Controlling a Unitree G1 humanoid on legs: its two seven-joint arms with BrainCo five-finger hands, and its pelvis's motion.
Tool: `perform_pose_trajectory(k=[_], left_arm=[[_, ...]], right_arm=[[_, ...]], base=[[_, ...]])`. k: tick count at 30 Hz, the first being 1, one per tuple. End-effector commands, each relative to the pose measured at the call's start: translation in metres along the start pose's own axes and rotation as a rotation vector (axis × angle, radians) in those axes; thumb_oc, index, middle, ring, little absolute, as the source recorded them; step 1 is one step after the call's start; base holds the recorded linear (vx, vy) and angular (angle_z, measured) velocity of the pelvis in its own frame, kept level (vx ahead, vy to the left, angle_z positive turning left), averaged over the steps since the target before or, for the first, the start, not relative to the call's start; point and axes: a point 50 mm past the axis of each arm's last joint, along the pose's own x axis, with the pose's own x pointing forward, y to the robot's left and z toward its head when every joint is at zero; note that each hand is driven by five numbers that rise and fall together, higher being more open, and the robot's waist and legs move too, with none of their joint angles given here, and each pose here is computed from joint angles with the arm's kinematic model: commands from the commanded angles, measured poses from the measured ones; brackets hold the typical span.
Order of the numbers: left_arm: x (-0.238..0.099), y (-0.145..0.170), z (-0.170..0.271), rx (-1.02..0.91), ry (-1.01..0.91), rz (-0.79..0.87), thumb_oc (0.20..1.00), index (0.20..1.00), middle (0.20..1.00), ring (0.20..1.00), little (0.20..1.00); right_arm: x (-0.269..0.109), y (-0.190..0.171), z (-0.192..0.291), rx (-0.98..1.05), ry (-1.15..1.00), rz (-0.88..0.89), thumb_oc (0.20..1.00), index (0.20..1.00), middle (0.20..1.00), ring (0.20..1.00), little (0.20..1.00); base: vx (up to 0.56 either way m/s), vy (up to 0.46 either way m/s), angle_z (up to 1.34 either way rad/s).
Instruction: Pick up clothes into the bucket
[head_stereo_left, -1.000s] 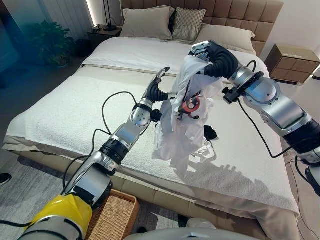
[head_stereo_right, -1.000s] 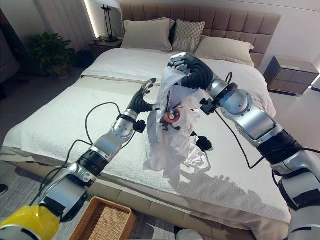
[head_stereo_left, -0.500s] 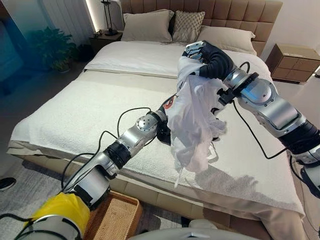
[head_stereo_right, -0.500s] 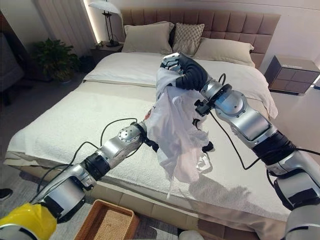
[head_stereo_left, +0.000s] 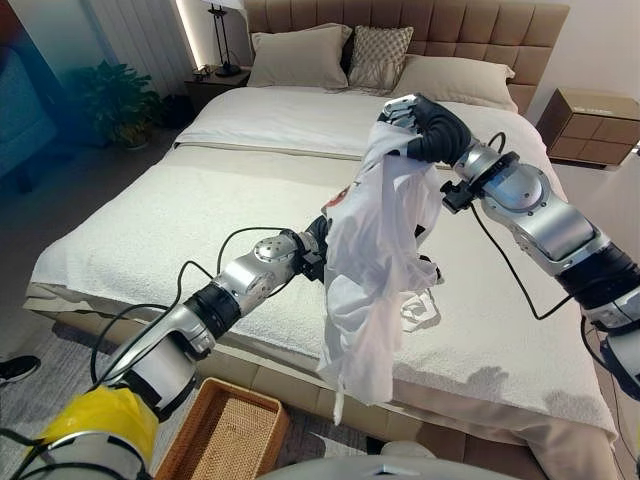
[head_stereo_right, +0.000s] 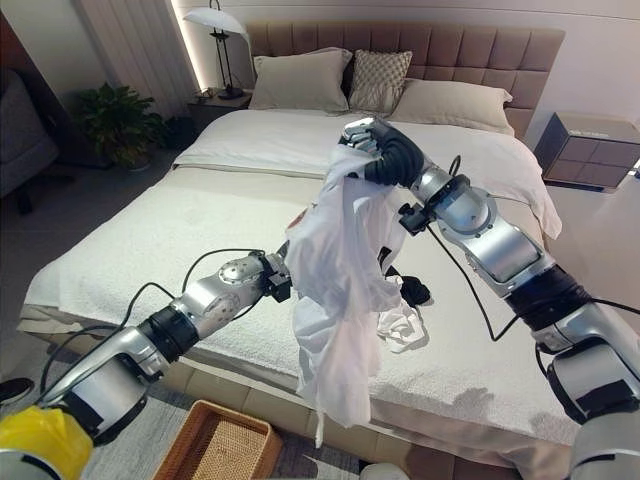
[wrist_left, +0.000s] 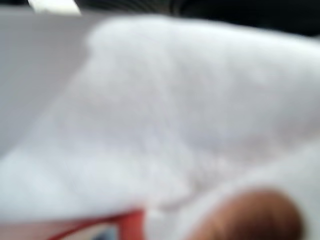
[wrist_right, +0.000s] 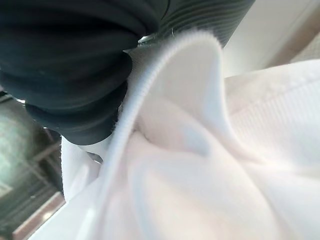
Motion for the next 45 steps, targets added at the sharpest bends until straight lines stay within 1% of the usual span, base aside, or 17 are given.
perform_pose_trajectory(k=[1, 2, 5, 9, 13, 19, 24, 28, 32, 35, 38, 45], left_arm=[[0.004, 0.014, 0.019, 0.082, -0.107, 0.123, 1.0, 1.0, 1.0, 1.0, 1.0], [0.003, 0.019, 0.016, 0.076, -0.12, 0.2, 1.0, 1.0, 1.0, 1.0, 1.0], [0.001, 0.025, 0.009, 0.074, -0.126, 0.297, 1.0, 1.0, 1.0, 1.0, 1.0], [-0.007, 0.033, 0.004, 0.137, -0.12, 0.379, 1.0, 1.0, 1.0, 1.0, 1.0], [-0.017, 0.044, 0.004, 0.198, -0.12, 0.436, 1.0, 1.0, 1.0, 1.0, 1.0], [-0.03, 0.055, 0.021, 0.349, -0.188, 0.538, 1.0, 1.0, 1.0, 1.0, 1.0], [-0.028, 0.047, 0.026, 0.308, -0.226, 0.48, 1.0, 1.0, 1.0, 1.0, 1.0], [-0.021, 0.033, 0.033, 0.23, -0.258, 0.361, 1.0, 1.0, 1.0, 1.0, 1.0], [-0.011, 0.017, 0.046, 0.209, -0.29, 0.261, 1.0, 1.0, 1.0, 1.0, 1.0], [0.0, 0.002, 0.053, 0.184, -0.303, 0.188, 1.0, 1.0, 1.0, 1.0, 1.0], [0.003, -0.004, 0.055, 0.171, -0.304, 0.15, 1.0, 1.0, 1.0, 1.0, 1.0], [0.016, -0.029, 0.055, 0.144, -0.271, 0.015, 1.0, 1.0, 1.0, 1.0, 1.0]], right_arm=[[-0.003, -0.049, 0.016, -0.078, -0.063, -0.224, 0.2, 0.2, 0.2, 0.2, 0.2], [-0.009, -0.055, 0.009, -0.111, -0.028, -0.262, 0.2, 0.2, 0.2, 0.2, 0.2], [-0.016, -0.064, 0.002, -0.143, 0.013, -0.314, 0.2, 0.2, 0.2, 0.2, 0.2], [-0.023, -0.076, -0.006, -0.182, 0.059, -0.372, 0.2, 0.2, 0.2, 0.2, 0.2], [-0.027, -0.083, -0.013, -0.218, 0.103, -0.394, 0.2, 0.2, 0.2, 0.2, 0.2], [-0.029, -0.086, -0.018, -0.26, 0.129, -0.418, 0.2, 0.2, 0.2, 0.2, 0.2], [-0.025, -0.085, -0.017, -0.234, 0.12, -0.421, 0.2, 0.2, 0.2, 0.2, 0.2], [-0.018, -0.08, -0.015, -0.211, 0.106, -0.397, 0.2, 0.2, 0.2, 0.2, 0.2], [-0.009, -0.072, -0.01, -0.193, 0.078, -0.359, 0.2, 0.2, 0.2, 0.2, 0.2], [0.0, -0.062, 0.001, -0.167, 0.024, -0.319, 0.2, 0.2, 0.2, 0.2, 0.2], [0.003, -0.057, 0.008, -0.157, -0.012, -0.296, 0.2, 0.2, 0.2, 0.2, 0.2], [0.014, -0.04, 0.038, -0.118, -0.147, -0.206, 0.2, 0.2, 0.2, 0.2, 0.2]], base=[[0.0, 0.0, 0.0], [0.0, 0.0, 0.0], [-0.02, 0.01, 0.04], [0.0, 0.0, 0.01], [0.0, 0.001, 0.01], [0.0, -0.009, 0.05], [0.0, -0.001, 0.01], [0.0, 0.0, 0.0], [0.0, 0.0, 0.0], [0.0, 0.0, 0.0], [0.0, 0.0, 0.0], [0.0, 0.0, 0.0]])
